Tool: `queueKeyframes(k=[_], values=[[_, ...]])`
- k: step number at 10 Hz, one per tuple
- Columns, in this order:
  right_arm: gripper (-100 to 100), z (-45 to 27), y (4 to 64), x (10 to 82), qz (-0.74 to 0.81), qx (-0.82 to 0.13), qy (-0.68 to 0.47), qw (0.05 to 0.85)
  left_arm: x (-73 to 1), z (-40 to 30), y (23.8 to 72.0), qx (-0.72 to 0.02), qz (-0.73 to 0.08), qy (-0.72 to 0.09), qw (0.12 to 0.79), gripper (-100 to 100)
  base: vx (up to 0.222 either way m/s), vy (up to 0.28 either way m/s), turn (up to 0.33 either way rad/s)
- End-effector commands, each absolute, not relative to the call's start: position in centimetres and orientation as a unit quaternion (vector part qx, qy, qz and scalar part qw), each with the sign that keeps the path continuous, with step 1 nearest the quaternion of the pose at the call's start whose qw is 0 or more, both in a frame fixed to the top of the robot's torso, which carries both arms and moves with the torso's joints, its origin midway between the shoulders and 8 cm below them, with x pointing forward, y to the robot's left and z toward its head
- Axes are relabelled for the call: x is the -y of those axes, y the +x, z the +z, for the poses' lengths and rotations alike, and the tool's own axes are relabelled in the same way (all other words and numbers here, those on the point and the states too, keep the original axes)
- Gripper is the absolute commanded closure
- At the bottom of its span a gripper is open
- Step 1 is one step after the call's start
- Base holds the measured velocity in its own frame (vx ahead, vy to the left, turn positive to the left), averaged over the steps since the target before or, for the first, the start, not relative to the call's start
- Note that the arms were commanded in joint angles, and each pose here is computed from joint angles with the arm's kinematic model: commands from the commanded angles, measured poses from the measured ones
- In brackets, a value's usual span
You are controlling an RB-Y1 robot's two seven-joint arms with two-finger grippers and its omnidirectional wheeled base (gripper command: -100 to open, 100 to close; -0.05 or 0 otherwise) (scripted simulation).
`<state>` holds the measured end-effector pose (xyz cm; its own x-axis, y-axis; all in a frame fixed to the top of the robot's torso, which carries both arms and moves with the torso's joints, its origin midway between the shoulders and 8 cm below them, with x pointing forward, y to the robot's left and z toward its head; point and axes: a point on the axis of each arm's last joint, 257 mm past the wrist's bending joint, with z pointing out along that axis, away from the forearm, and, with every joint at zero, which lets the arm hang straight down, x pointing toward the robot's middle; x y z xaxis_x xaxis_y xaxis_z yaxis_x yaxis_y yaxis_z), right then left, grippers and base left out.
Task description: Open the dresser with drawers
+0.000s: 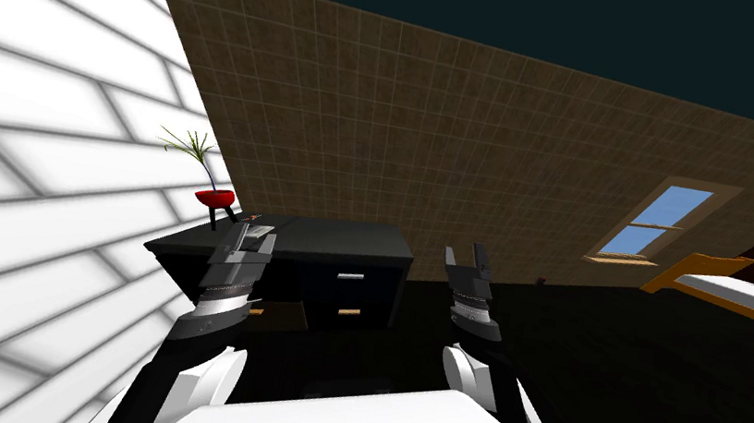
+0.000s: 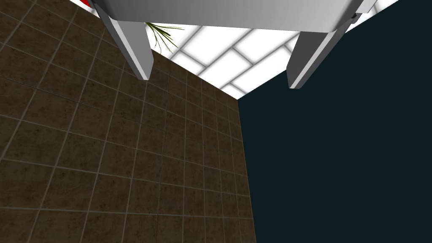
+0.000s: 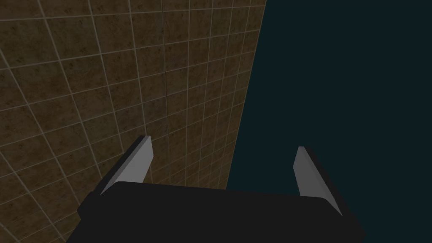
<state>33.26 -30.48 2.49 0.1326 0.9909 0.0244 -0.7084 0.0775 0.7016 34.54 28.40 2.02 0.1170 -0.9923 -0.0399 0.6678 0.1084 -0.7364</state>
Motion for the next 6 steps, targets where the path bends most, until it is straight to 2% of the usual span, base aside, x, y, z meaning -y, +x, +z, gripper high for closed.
queueKeyframes(k=[1,6], values=[[0,2.49,33.26,30.48,0.613,-0.241,0.293,0.693,-28.4,2.02,34.54,-0.281,-0.602,-0.289,0.689,0,0.0,0.0,0.0],[0,2.5,33.25,30.48,0.613,-0.241,0.293,0.693,-28.4,2.03,34.54,-0.281,-0.602,-0.289,0.689,0,0.0,0.0,0.0]])
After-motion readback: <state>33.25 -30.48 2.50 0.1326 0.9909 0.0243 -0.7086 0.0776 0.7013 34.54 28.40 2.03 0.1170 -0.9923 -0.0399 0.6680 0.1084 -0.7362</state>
